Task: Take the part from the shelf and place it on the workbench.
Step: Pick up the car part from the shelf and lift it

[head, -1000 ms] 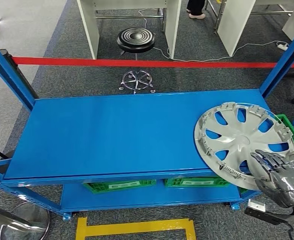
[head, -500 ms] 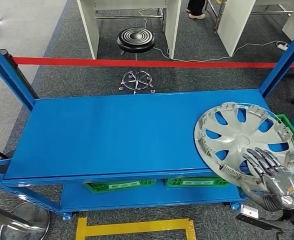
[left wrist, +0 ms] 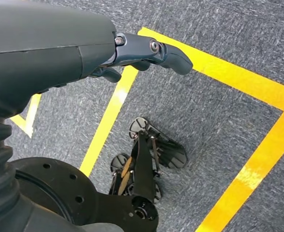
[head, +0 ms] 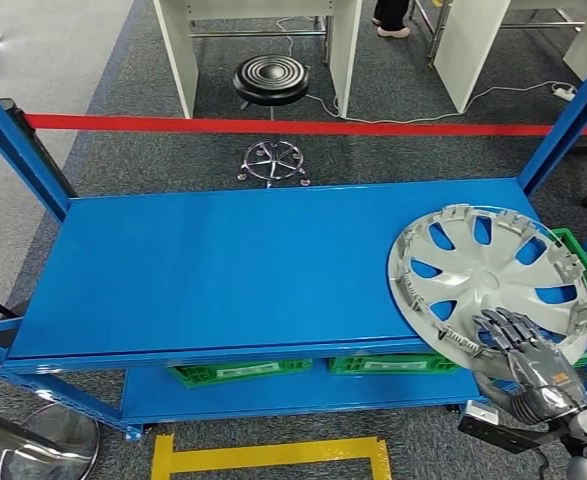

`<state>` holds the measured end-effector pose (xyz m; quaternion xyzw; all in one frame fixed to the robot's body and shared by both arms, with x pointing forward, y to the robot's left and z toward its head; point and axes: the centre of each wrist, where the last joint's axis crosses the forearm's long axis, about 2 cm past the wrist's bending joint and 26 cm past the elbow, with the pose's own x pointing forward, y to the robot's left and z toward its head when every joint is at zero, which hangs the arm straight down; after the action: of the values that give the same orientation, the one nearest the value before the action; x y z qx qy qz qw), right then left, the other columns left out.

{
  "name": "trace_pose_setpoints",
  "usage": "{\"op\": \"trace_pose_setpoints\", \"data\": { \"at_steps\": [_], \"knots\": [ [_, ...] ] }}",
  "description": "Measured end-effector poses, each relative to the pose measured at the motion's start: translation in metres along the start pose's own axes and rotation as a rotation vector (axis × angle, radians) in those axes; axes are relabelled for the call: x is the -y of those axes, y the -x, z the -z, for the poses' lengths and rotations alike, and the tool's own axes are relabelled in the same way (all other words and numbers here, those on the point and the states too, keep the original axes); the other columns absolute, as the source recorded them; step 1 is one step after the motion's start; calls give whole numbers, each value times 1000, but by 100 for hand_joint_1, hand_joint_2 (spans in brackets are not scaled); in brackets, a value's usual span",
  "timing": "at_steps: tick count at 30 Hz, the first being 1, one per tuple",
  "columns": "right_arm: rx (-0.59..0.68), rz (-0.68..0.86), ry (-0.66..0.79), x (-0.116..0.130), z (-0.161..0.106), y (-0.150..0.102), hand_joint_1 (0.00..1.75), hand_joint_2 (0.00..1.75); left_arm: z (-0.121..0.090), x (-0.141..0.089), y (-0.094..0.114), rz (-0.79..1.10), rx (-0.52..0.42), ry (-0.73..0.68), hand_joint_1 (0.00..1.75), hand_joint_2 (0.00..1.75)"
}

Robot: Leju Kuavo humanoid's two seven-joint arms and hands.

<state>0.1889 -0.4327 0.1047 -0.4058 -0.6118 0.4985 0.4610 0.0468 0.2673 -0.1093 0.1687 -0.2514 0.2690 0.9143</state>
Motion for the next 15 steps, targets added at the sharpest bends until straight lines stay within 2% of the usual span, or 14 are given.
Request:
{"op": "trace_pose_setpoints", "data": {
  "at_steps": [15],
  "knots": [
    [-48,1,-61,-11,-6,3,0,175,0,0,0,-1,-1,5,0,175]
  ]
}}
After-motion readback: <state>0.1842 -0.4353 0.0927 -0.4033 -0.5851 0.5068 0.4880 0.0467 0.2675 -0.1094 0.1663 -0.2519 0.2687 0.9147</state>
